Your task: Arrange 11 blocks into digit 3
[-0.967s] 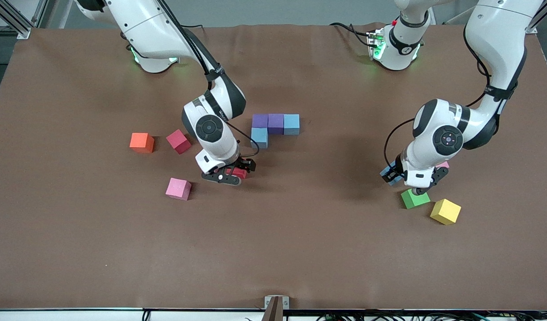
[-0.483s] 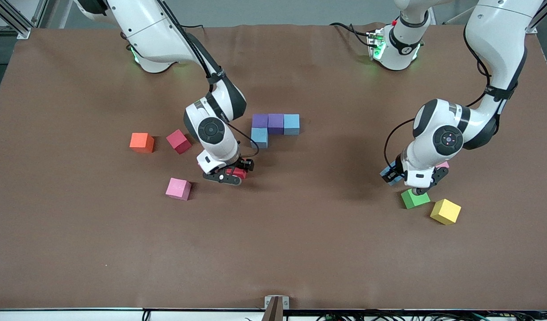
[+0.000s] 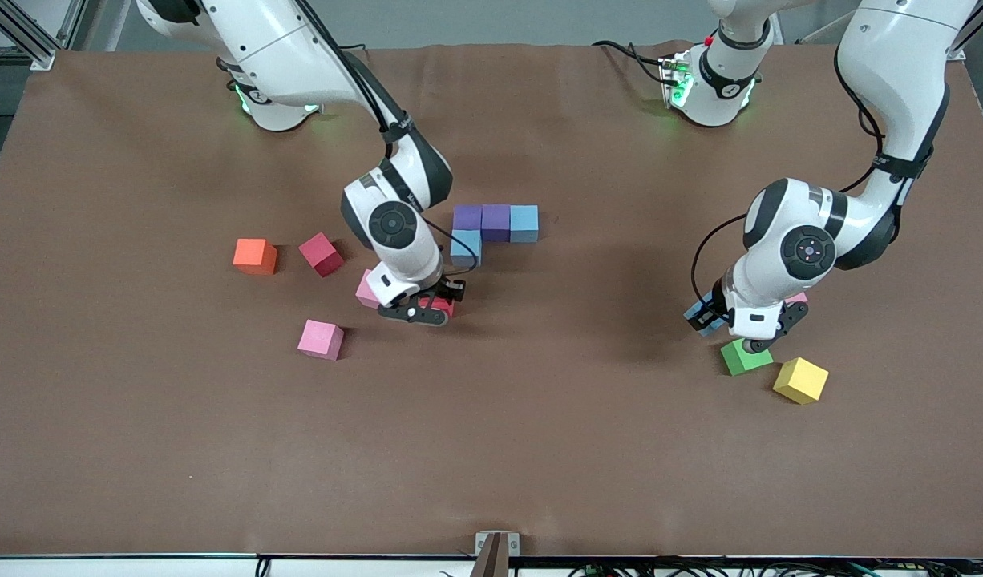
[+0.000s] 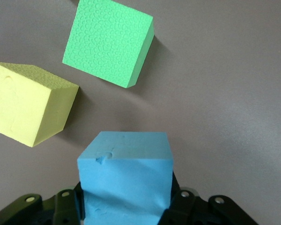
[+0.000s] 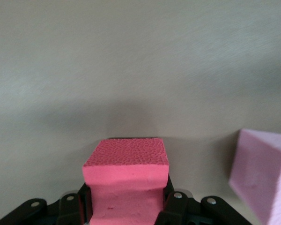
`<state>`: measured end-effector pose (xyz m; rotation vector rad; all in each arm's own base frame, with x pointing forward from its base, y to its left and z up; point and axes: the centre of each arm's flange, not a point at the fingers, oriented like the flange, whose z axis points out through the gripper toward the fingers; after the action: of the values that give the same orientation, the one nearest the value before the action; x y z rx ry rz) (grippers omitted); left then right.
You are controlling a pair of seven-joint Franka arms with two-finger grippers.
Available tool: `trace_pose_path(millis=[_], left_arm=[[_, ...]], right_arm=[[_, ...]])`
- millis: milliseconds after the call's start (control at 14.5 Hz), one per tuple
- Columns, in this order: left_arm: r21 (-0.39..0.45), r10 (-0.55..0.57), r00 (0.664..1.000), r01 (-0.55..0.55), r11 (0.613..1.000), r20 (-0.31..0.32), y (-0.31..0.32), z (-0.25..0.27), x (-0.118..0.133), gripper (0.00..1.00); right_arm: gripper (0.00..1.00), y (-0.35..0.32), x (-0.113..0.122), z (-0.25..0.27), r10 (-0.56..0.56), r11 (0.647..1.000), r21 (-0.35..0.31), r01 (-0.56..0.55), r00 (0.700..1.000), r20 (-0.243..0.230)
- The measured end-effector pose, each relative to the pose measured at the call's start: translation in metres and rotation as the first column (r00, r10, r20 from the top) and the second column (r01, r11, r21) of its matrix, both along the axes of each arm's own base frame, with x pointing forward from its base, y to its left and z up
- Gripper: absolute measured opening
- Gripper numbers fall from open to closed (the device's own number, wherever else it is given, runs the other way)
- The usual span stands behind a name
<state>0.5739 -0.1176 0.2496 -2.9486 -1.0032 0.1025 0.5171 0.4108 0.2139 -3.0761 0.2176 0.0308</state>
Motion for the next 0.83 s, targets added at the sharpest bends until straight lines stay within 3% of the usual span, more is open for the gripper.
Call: trace_pose_path(millis=[345, 829], left_arm=[[0.0, 0.0, 1.0, 0.0, 1.0, 0.001, 0.0, 0.0, 0.0, 0.62], [-0.001, 0.022, 1.0, -0.022, 1.0, 0.016, -0.014, 0.007, 0.003, 0.62]], right_arm=[[0.56, 0.03, -0.026, -0.005, 0.06, 0.998, -0.004, -0.06, 0.998, -0.006], [0.56, 0.034, -0.027, -0.006, 0.069, 0.998, -0.005, -0.069, 0.998, -0.007]])
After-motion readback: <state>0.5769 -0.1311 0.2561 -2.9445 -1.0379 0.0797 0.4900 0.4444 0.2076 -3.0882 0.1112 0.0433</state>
